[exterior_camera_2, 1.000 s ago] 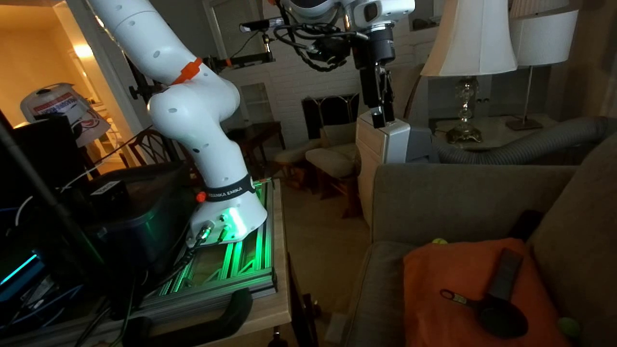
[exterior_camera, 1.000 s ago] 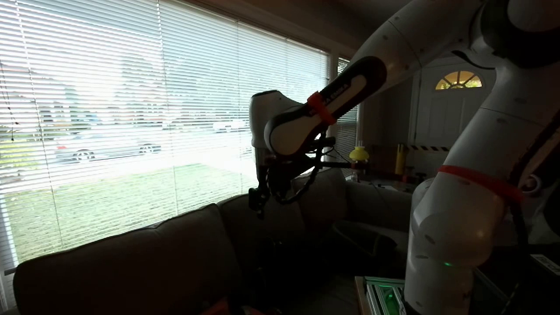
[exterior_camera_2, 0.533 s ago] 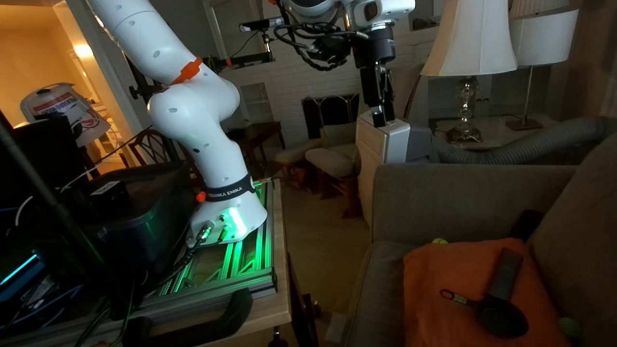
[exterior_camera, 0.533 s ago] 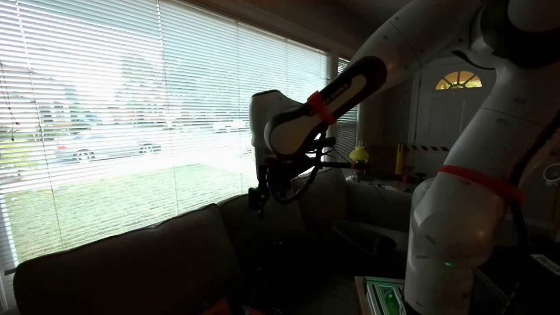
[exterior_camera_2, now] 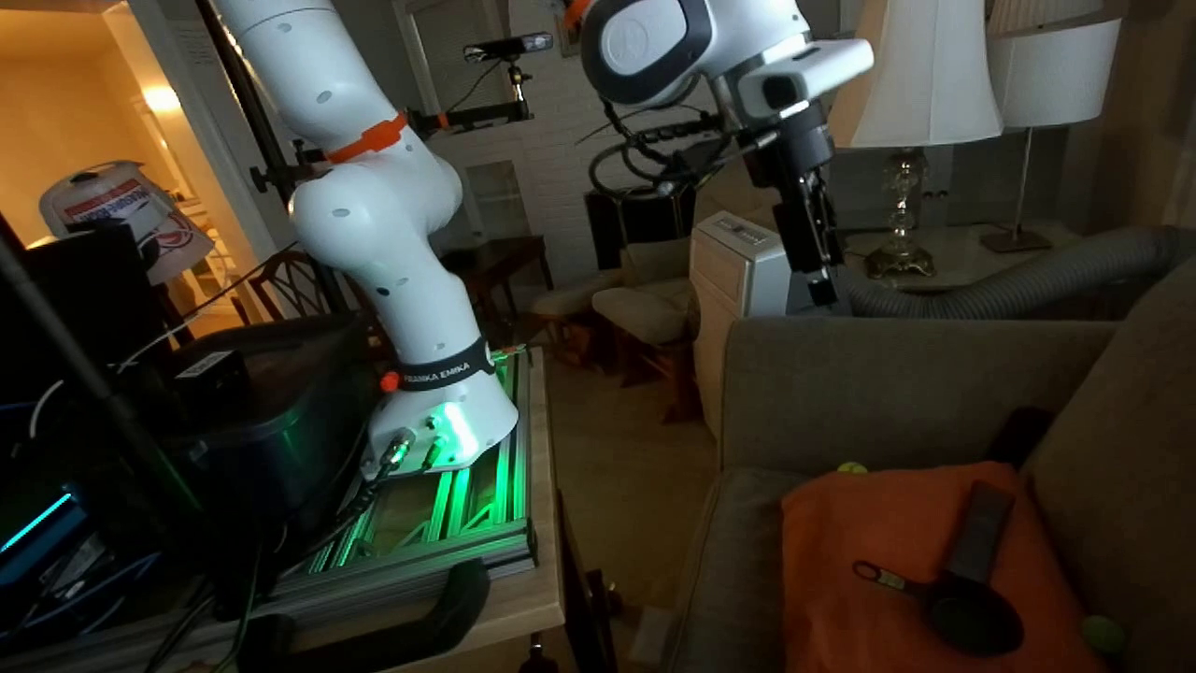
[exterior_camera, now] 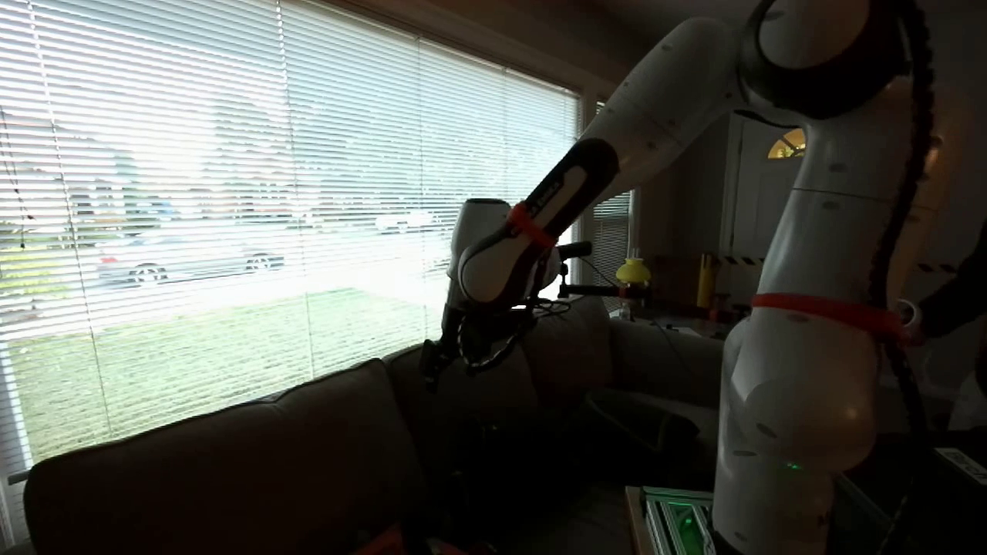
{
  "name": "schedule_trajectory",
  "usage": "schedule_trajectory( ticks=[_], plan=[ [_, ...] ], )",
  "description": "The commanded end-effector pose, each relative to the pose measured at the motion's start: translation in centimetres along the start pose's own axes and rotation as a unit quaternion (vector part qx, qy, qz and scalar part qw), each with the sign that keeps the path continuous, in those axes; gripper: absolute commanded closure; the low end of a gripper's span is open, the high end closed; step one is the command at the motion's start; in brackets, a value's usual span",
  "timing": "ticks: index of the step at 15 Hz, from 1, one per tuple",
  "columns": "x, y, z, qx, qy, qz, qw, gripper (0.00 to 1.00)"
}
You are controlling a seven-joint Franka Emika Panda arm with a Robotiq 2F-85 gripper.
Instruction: Put the snack packet on the armrest of the chair
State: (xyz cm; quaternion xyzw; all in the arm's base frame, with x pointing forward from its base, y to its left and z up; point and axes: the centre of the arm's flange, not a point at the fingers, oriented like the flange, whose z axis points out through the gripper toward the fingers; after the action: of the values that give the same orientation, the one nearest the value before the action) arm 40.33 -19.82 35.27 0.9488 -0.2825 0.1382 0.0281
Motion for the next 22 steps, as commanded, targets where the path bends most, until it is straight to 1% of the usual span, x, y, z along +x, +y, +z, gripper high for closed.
schedule_trajectory(
  ticks=[1,2,3,5,6,7,9,11,12,13,14,16,17,19,21,22],
  plan=[
    [4.6,1.2,5.9,0.084,-0.030,-0.027,0.9956,0.00],
    [5.6,1.1,7.3,0.101,-0.036,-0.037,0.9936,0.00],
    [6.3,0.8,7.8,0.118,-0.038,-0.048,0.9911,0.00],
    [8.5,0.0,7.6,0.157,-0.038,-0.076,0.9840,0.00],
    [9.4,-0.4,7.1,0.172,-0.045,-0.098,0.9792,0.00],
    [10.1,-0.9,6.8,0.184,-0.054,-0.123,0.9738,0.00],
    [11.7,-1.0,6.6,0.184,-0.066,-0.146,0.9697,0.00],
    [13.1,0.6,8.7,0.165,-0.065,-0.158,0.9714,0.00],
    [13.9,1.5,10.4,0.145,-0.061,-0.157,0.9750,0.00],
    [14.7,2.3,12.1,0.136,-0.060,-0.155,0.9768,0.00],
    [11.2,1.7,8.1,0.156,-0.059,-0.146,0.9751,0.00],
    [12.2,2.9,11.1,0.143,-0.068,-0.147,0.9764,0.00],
    [12.5,2.9,11.9,0.141,-0.071,-0.147,0.9765,0.00],
    [12.9,2.5,12.2,0.140,-0.070,-0.151,0.9760,0.00],
    [12.4,2.1,14.2,0.068,-0.045,-0.139,0.9869,0.00],
    [12.3,2.1,15.4,0.042,-0.030,-0.133,0.9898,0.00]
  ],
)
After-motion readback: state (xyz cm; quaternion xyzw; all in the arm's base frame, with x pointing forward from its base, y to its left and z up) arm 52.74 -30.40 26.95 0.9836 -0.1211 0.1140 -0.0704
